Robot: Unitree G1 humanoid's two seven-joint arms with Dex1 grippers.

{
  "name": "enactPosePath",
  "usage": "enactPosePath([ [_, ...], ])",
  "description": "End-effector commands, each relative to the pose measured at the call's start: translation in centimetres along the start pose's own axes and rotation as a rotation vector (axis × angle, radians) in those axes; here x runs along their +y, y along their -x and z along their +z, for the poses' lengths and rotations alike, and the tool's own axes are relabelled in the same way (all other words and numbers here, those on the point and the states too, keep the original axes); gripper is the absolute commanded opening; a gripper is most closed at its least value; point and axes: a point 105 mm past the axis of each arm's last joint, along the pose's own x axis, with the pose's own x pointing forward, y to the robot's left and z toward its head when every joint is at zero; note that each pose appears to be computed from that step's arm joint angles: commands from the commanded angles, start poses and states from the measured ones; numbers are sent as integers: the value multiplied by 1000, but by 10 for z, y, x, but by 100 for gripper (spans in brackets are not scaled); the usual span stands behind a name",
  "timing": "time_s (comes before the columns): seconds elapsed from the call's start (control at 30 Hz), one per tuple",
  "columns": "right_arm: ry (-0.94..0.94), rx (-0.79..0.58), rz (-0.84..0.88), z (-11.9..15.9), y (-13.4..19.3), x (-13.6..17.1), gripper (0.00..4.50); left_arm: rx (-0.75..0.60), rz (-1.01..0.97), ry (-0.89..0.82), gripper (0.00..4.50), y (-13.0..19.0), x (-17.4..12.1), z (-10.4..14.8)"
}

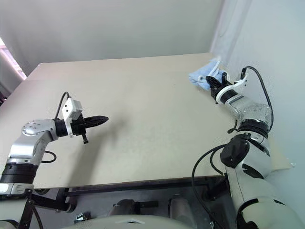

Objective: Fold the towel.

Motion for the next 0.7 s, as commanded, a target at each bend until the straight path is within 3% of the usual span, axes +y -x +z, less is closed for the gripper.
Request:
enactPosePath([
  [0.03,-22,-30,-18,3,1,-4,1,-16,11,-54,0,2,7,12],
  [0.43,-8,-44,-213,-4,29,-55,1,20,-5,-66,0,1,2,1],
  [0.7,160,42,-295,-40,49,-67,1,24,-3,-55,0,2,2,-1],
])
